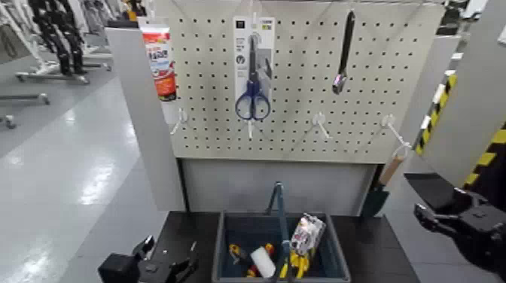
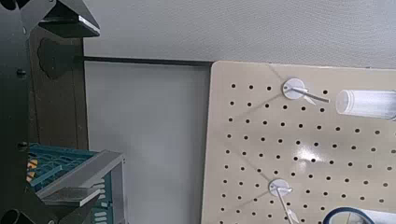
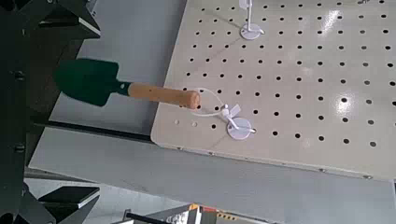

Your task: Put the tool with the wooden handle into the crate.

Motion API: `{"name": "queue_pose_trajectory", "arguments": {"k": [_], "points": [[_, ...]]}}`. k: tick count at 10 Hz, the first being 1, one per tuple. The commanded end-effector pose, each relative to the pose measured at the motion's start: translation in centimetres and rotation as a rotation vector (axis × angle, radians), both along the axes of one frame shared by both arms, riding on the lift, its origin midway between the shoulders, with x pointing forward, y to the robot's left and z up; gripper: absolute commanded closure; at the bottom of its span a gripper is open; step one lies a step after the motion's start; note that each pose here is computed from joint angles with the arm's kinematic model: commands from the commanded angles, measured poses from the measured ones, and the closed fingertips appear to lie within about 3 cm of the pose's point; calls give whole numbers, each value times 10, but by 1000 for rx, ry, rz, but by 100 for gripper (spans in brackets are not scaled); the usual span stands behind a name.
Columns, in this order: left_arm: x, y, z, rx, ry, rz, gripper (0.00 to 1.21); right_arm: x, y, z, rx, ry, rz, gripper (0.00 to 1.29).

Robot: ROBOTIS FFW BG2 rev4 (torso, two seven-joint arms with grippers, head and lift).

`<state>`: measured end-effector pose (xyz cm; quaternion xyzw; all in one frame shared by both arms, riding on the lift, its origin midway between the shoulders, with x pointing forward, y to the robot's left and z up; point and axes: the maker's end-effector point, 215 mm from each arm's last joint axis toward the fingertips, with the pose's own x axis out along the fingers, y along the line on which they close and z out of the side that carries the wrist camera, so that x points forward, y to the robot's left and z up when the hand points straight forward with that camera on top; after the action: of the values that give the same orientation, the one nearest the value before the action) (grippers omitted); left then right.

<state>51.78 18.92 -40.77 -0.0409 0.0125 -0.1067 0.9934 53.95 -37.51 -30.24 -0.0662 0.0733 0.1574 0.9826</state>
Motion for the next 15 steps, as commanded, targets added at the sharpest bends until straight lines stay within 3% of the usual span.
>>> {"name": "queue_pose_trajectory", "arguments": {"k": [1, 8, 15], "points": [[1, 0, 0, 0, 0, 0, 11, 16, 3, -1, 8, 24, 53, 12], [3, -4, -1, 0, 4, -7, 11, 52, 20, -7, 20, 78, 186, 12], [3, -5, -2, -1, 4, -9, 11, 86, 39, -10, 43, 70, 259, 13]]}}
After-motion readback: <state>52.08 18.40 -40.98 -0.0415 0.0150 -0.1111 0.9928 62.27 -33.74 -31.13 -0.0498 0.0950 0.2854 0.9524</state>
